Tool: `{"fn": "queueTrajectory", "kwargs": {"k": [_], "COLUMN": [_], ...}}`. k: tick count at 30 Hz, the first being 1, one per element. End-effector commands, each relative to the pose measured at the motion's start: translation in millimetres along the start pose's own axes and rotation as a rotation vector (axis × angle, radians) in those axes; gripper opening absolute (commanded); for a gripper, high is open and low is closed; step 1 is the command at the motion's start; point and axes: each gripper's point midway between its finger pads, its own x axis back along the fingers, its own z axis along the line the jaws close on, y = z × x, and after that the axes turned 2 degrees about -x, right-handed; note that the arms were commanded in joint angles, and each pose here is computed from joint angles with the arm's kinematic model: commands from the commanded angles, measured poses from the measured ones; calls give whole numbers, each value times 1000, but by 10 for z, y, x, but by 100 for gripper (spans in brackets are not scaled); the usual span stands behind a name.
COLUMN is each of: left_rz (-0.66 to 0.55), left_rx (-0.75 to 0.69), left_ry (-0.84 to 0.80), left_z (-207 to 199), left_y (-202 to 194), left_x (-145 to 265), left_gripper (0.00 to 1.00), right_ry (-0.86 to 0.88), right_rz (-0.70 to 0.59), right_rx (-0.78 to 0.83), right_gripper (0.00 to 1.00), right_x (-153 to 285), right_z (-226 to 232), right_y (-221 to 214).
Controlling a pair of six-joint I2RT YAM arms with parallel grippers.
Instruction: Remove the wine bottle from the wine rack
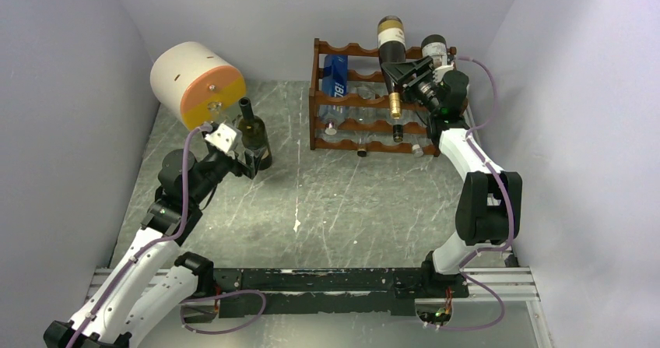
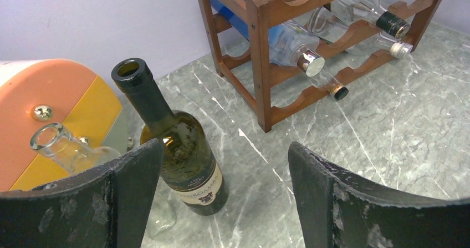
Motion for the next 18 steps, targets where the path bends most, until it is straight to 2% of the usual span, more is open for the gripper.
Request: {"fn": "queueTrajectory", "kwargs": {"k": [1, 8, 18], "left_rz": [-35, -34, -28], "left_rx": [4, 6, 14], "left_ry": [-19, -26, -44], "left_z": [-20, -30, -62], "left_y": [136, 135, 122], "left_x": [8, 0, -26], "left_gripper": [87, 87, 87], "right_ry": [481, 489, 529], "right_rz": [-177, -155, -69], "right_rx": [291, 267, 232], "right_gripper": [0, 0, 0], "right_x": [336, 416, 641], "right_z": [1628, 1759, 1949], "right_y": [450, 413, 112]}}
